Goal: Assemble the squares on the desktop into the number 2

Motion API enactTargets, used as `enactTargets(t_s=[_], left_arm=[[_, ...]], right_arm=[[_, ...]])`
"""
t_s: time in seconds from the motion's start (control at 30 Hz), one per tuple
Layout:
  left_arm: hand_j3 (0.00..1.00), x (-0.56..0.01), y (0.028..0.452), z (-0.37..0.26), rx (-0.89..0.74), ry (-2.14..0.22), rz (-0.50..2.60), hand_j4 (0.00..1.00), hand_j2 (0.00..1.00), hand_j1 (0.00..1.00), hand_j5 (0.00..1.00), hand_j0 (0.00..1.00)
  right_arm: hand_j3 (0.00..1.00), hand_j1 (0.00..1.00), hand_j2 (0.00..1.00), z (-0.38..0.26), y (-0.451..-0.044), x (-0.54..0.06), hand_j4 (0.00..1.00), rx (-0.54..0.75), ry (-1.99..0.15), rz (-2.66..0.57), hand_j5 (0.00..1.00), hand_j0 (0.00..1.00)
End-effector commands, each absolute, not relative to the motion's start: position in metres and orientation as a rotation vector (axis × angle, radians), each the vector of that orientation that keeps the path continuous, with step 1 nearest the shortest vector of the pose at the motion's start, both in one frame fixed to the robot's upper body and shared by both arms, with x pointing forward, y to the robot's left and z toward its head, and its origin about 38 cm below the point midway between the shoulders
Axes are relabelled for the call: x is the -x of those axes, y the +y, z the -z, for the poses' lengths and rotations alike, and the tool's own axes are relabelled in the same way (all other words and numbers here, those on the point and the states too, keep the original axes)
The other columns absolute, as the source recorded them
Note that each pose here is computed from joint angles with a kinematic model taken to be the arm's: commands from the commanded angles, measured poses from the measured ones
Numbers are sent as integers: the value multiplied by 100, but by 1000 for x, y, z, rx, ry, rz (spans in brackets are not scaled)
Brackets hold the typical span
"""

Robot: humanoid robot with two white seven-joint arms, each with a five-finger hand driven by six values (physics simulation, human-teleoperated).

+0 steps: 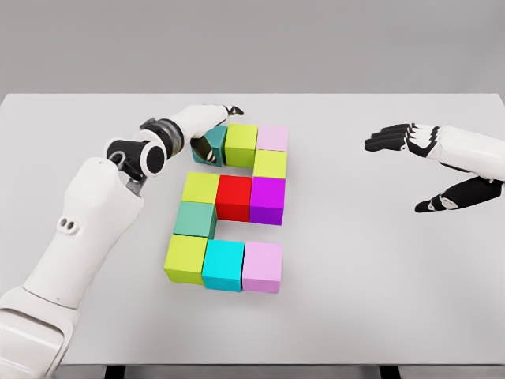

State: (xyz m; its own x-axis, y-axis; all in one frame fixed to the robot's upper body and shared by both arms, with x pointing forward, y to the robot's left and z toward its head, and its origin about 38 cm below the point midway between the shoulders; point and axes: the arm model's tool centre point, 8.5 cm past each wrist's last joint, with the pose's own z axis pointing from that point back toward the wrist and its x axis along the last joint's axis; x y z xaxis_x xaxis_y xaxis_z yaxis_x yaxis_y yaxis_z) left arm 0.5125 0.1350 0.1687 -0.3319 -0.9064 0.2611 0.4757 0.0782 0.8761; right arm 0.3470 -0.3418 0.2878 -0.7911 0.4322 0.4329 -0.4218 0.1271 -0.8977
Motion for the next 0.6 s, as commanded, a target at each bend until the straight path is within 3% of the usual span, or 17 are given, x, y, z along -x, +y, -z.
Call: enactTargets(t_s=[0.0,0.57], left_arm=[[96,-513,135,-170,-514,-1195,1534,96,96,96,96,96],[96,-517,131,-177,-541,-1204,1542,96,96,96,96,96]], right_arm=[[100,100,100,-288,-341,-347,100,4,-1783,-1723,100,100],[100,100,100,-288,-341,-347,100,3,-1785,-1722,100,100]])
